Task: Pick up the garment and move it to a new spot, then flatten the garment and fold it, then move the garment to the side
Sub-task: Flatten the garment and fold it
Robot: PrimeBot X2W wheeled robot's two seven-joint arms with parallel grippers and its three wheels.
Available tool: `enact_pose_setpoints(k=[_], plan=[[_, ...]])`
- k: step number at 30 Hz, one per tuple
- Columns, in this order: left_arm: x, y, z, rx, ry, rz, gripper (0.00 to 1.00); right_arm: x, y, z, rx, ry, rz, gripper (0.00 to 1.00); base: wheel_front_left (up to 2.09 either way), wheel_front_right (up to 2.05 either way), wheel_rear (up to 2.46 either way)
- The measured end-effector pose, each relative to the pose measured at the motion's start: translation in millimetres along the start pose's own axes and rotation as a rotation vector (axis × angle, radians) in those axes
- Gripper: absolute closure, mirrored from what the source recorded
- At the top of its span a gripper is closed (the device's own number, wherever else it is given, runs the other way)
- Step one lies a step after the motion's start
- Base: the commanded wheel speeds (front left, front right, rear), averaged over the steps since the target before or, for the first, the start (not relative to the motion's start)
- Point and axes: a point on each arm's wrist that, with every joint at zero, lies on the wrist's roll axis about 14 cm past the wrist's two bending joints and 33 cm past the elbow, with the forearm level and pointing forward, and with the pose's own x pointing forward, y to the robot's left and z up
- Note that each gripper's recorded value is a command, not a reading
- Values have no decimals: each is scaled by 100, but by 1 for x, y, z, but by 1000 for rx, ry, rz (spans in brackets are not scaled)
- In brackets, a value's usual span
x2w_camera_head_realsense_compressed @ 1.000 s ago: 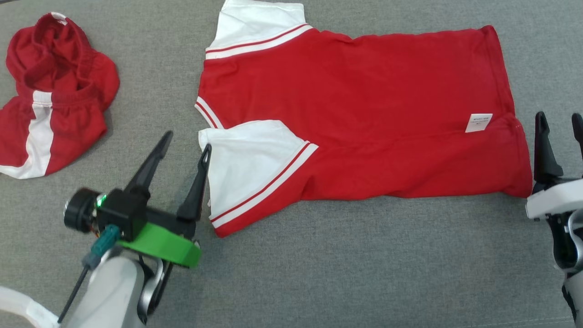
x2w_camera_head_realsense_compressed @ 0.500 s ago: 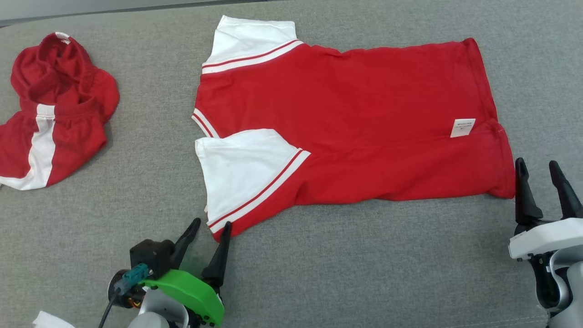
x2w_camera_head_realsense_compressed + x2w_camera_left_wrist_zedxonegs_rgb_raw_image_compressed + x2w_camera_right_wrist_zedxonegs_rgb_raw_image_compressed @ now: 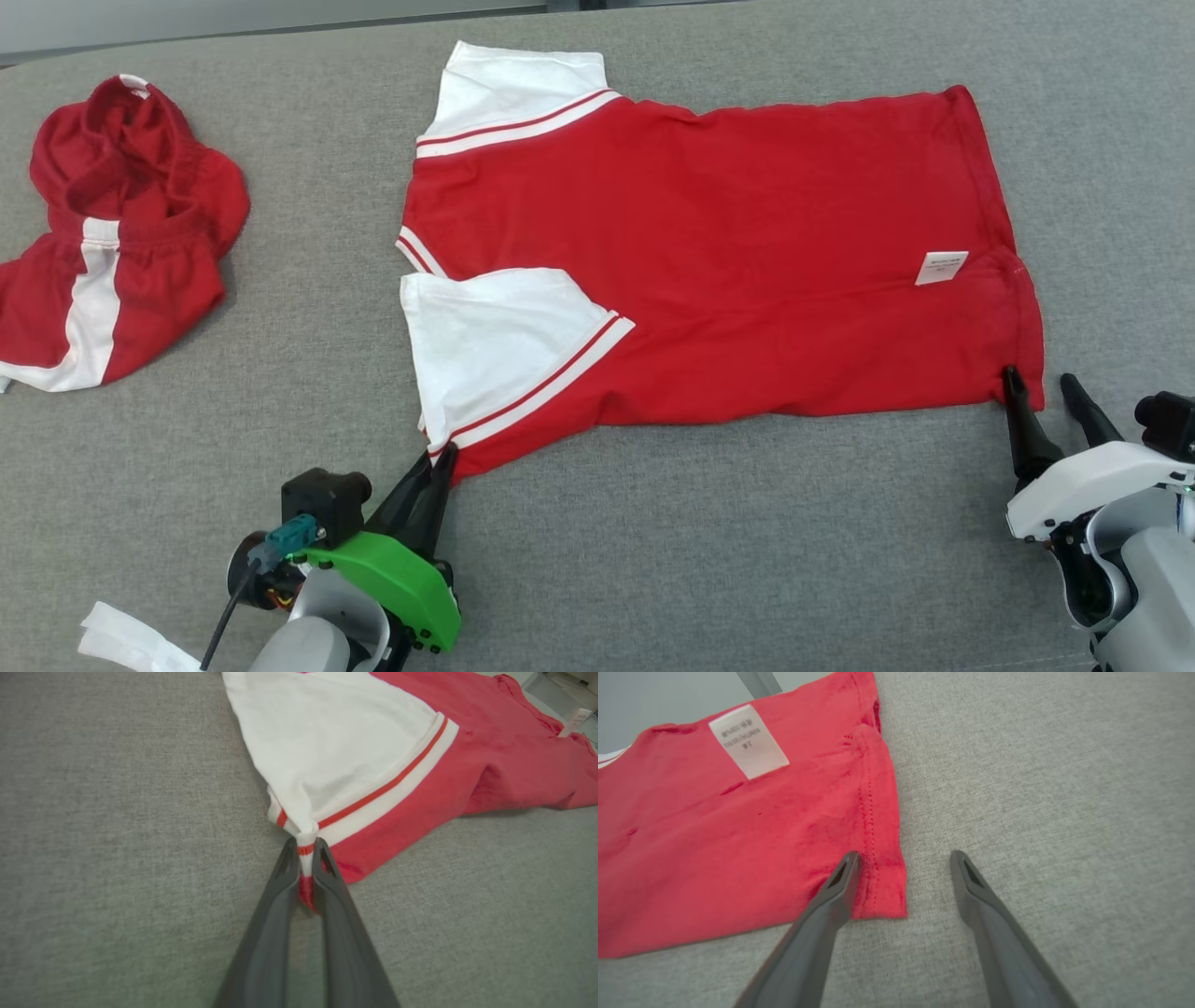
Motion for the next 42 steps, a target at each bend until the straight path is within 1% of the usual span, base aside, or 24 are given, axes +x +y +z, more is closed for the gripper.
enact_pose_setpoints(k=[1,6,11,19,27,34,37,42], plan=[[0,1,1,3,-2,2,100,2,2,-1,0,6,8,100,0,0,0],[-4,6,3,21,-6,8,100,5,7,-1,-19,17,47,100,0,0,0],[-7,6,11,37,-25,3,100,2,3,1,-41,13,66,100,0,0,0],[-22,-2,11,61,-34,-10,100,-15,0,3,-74,12,104,100,0,0,0],[-43,-9,15,57,-58,-3,100,-33,9,10,-61,-25,150,100,0,0,0],[-62,-5,25,62,-88,32,100,-46,5,13,-77,-27,162,100,0,0,0],[-68,-7,22,52,-68,32,100,-52,3,10,-88,-15,164,100,0,0,0],[-77,-19,0,19,31,3,100,-62,-9,3,-103,23,139,100,0,0,0]])
